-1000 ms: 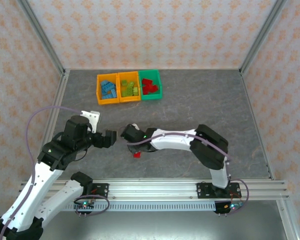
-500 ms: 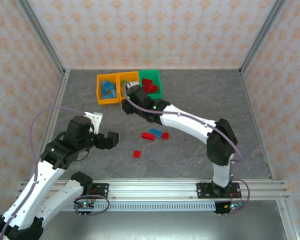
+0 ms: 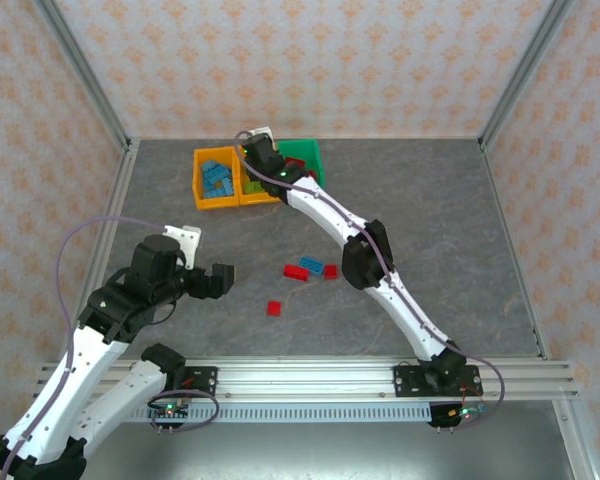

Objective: Sort the legos into containers by color

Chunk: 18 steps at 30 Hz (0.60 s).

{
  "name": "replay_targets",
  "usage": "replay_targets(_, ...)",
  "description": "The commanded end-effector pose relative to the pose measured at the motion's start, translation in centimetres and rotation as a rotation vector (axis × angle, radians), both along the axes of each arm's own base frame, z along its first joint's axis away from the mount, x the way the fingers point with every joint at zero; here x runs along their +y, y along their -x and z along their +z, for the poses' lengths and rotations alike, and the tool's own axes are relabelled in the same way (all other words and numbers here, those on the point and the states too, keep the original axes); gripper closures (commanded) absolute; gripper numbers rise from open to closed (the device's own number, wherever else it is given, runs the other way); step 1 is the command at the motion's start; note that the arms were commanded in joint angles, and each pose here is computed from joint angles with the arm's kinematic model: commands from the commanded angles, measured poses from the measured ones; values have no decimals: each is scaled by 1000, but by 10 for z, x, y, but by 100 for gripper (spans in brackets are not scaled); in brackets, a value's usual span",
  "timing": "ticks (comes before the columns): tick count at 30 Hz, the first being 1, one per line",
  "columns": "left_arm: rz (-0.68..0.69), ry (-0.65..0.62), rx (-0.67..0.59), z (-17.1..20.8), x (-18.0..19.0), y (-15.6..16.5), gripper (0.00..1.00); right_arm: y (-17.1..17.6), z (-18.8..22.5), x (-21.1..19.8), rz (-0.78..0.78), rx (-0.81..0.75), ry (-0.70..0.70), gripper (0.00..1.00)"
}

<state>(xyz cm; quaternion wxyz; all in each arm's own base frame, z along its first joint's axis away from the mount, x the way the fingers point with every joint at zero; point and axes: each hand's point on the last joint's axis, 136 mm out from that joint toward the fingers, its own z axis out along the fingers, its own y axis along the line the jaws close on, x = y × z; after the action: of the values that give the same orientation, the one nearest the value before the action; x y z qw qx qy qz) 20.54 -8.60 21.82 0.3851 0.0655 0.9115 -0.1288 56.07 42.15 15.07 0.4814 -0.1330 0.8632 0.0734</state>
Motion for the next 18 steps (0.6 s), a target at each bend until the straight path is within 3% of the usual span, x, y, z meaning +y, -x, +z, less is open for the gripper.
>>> replay_targets(1, 22, -19, -15, -1, 5, -2, 0, 1, 61, 11, 85, -115, -25, 43)
replay_targets(8, 37, -35, -2, -4, 8, -4, 0, 42, 113, -16, 81, -14, -60, 41)
replay_targets(14, 31, -29, -5, -4, 7, -3, 0, 131, 119, -42, 213, 156, -146, 35)
replay_targets(18, 8, -13, -7, -4, 2, -2, 0, 200, 96, -80, 261, 192, -76, 33)
